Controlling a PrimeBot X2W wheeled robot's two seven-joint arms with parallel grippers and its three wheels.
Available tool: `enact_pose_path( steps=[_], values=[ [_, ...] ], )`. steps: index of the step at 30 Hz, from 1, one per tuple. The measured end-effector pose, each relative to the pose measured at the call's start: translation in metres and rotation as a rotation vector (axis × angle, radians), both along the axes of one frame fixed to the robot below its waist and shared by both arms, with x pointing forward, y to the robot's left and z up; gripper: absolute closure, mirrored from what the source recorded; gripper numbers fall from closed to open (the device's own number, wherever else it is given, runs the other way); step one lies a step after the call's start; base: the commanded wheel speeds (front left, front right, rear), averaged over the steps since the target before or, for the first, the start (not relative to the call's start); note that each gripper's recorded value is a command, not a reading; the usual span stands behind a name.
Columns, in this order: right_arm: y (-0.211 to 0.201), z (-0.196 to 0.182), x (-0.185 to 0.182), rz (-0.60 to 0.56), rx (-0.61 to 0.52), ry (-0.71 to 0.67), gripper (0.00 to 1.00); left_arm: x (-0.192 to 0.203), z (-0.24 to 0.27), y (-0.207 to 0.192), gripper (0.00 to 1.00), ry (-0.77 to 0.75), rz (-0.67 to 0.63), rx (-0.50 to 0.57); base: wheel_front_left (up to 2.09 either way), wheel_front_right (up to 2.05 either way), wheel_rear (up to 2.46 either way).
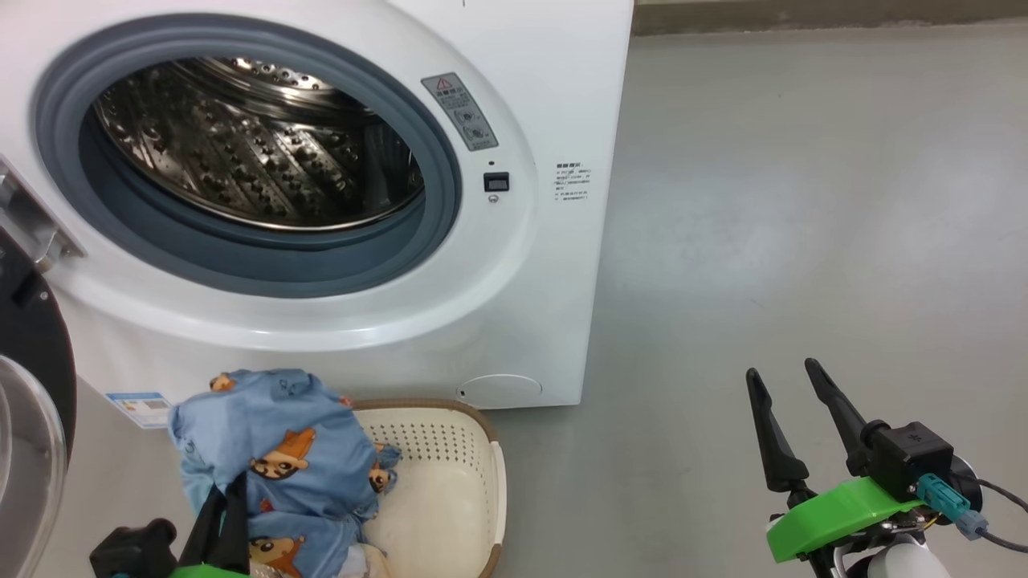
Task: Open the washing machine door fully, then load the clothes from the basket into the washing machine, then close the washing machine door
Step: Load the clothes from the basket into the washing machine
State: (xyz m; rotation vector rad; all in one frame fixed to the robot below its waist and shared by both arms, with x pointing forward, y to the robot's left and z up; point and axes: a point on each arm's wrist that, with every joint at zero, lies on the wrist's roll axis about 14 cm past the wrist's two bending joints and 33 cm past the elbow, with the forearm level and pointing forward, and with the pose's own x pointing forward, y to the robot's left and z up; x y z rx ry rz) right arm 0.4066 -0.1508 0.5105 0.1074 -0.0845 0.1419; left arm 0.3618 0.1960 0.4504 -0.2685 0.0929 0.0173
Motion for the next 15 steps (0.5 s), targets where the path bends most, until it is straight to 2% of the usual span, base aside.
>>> enact_pose_path(
  steps=[15],
  values=[
    [-0.004,0.002,-0.008,-0.012,0.005,-0.004,0.00,-0.003,0.014,-0.006,1.00,-0.047,-0.008,0.003,0.00,0.00,0.00]
  ],
)
